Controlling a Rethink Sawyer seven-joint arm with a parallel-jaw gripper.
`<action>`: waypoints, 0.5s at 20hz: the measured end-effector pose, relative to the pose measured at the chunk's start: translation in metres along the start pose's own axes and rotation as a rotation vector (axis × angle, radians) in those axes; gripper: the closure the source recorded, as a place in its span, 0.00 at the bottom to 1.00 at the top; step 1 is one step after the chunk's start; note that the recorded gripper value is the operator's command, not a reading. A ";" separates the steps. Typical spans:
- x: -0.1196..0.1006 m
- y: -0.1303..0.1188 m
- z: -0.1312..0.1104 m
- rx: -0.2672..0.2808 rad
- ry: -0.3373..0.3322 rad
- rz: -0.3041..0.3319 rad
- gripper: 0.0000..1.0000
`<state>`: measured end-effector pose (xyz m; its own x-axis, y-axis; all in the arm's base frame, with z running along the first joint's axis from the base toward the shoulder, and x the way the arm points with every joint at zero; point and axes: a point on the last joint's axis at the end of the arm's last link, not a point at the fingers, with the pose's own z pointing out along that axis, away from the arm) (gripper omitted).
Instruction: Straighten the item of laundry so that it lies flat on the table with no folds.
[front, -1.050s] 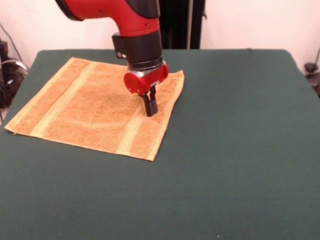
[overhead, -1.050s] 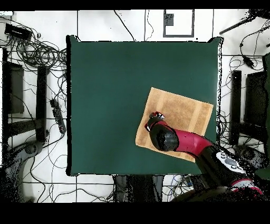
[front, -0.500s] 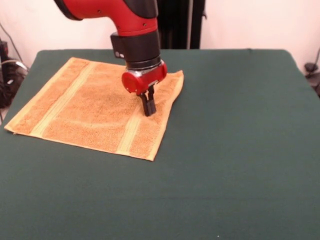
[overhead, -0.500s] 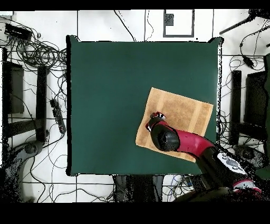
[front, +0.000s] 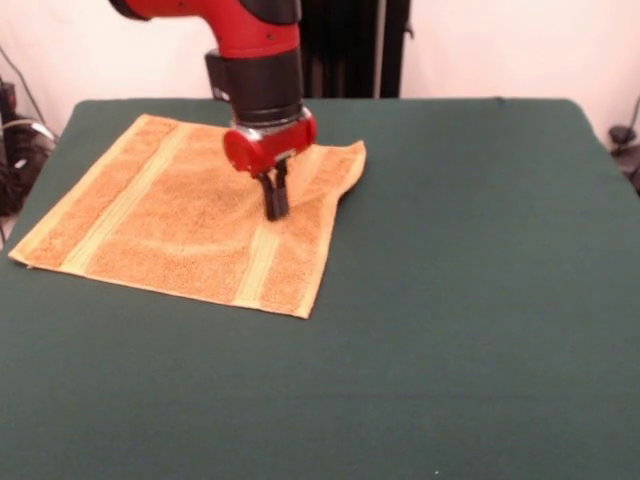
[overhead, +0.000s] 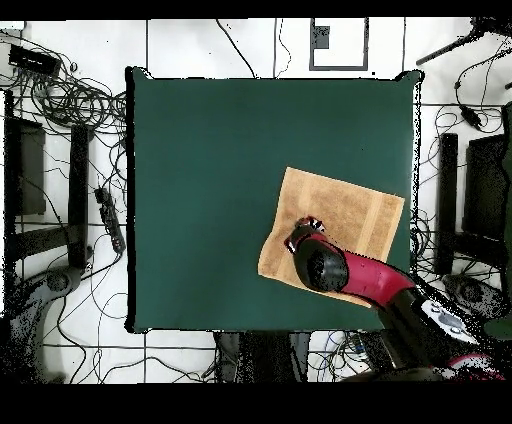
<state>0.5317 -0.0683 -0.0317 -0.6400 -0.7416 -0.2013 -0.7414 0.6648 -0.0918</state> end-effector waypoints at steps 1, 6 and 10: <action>0.004 -0.003 -0.005 0.009 0.011 0.009 1.00; 0.016 -0.015 -0.030 0.045 0.058 0.050 1.00; 0.016 -0.021 -0.049 0.057 0.081 0.083 1.00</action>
<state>0.5269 -0.0984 0.0145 -0.7146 -0.6872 -0.1309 -0.6742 0.7265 -0.1334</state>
